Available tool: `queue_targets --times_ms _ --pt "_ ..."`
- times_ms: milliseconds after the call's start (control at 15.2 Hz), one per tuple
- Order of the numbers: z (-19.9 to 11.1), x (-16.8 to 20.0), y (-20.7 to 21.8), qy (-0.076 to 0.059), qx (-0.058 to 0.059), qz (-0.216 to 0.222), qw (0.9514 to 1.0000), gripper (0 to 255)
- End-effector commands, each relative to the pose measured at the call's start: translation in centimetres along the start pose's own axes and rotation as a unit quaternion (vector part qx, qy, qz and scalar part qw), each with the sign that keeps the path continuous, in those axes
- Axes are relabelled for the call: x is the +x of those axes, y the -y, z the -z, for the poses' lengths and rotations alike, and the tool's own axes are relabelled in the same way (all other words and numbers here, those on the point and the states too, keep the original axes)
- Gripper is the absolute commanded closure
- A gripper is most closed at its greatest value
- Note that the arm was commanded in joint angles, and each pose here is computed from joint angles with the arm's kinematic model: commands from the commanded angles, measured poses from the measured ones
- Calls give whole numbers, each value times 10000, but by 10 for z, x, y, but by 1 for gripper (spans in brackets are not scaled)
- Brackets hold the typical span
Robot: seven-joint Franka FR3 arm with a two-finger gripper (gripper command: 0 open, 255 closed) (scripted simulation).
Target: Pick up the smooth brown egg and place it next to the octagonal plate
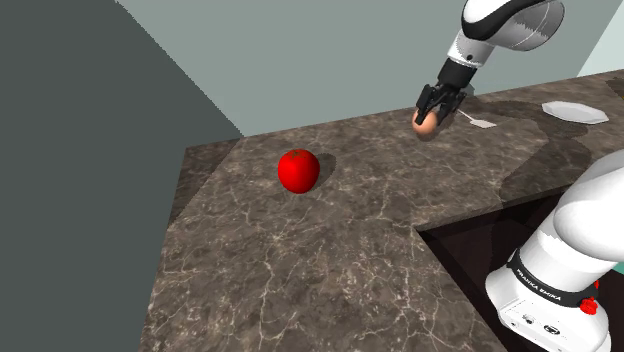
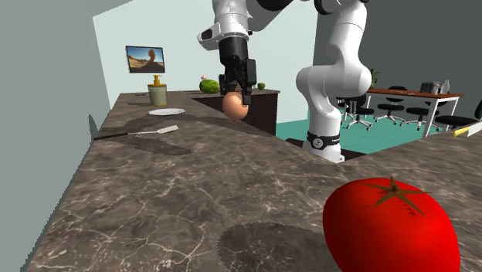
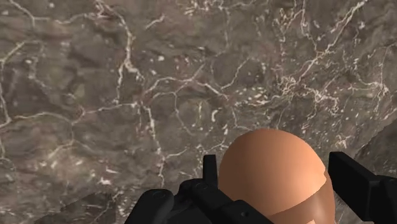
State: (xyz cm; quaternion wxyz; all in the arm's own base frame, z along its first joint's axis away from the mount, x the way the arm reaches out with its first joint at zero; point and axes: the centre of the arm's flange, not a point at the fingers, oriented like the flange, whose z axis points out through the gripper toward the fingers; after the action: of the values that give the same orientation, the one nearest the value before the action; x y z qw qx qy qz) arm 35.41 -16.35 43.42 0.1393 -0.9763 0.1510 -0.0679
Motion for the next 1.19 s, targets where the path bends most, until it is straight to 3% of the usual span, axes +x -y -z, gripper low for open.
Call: queue_targets --times_ms 0,396,1122 --pt "10 1 2 1 0 -1 10000 255" --pt "36 3 10 1 0 -1 10000 255" --pt "81 -35 -122 1 0 -1 10000 255"
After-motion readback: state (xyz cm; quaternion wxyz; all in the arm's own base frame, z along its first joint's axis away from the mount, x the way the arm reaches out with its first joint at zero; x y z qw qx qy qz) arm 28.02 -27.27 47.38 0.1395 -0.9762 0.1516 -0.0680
